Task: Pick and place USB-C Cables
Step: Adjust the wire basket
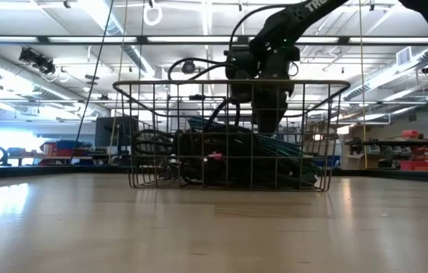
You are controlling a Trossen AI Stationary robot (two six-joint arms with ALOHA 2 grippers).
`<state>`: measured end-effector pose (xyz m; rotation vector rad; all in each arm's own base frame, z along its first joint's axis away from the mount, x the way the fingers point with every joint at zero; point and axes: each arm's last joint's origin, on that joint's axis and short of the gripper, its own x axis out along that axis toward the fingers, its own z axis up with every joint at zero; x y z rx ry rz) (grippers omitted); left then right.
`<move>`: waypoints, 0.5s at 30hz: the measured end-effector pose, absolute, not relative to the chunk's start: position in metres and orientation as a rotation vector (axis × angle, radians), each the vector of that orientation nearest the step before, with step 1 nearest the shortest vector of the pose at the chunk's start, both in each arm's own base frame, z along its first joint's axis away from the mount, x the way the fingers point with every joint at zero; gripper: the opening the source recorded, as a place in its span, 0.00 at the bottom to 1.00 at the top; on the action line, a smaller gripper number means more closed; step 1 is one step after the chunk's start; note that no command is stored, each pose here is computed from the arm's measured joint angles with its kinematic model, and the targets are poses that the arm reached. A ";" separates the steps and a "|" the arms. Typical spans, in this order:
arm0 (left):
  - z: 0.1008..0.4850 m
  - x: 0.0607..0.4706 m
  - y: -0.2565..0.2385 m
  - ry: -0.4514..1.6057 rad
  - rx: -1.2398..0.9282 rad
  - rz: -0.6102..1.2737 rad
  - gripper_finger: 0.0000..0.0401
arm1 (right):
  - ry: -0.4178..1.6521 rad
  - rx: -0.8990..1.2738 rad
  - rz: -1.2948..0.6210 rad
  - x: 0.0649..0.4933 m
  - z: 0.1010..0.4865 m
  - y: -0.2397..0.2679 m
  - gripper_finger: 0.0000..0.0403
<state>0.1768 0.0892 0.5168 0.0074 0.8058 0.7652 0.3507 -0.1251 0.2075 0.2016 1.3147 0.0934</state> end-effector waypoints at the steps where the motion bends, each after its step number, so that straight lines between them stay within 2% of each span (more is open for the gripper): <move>1: 0.517 0.177 0.089 0.806 0.008 0.765 0.47 | 1.314 0.203 0.096 0.350 0.207 -0.125 0.00; 15: 0.517 0.177 0.089 0.806 0.007 0.766 0.47 | 1.302 0.191 0.126 0.350 0.205 -0.126 0.00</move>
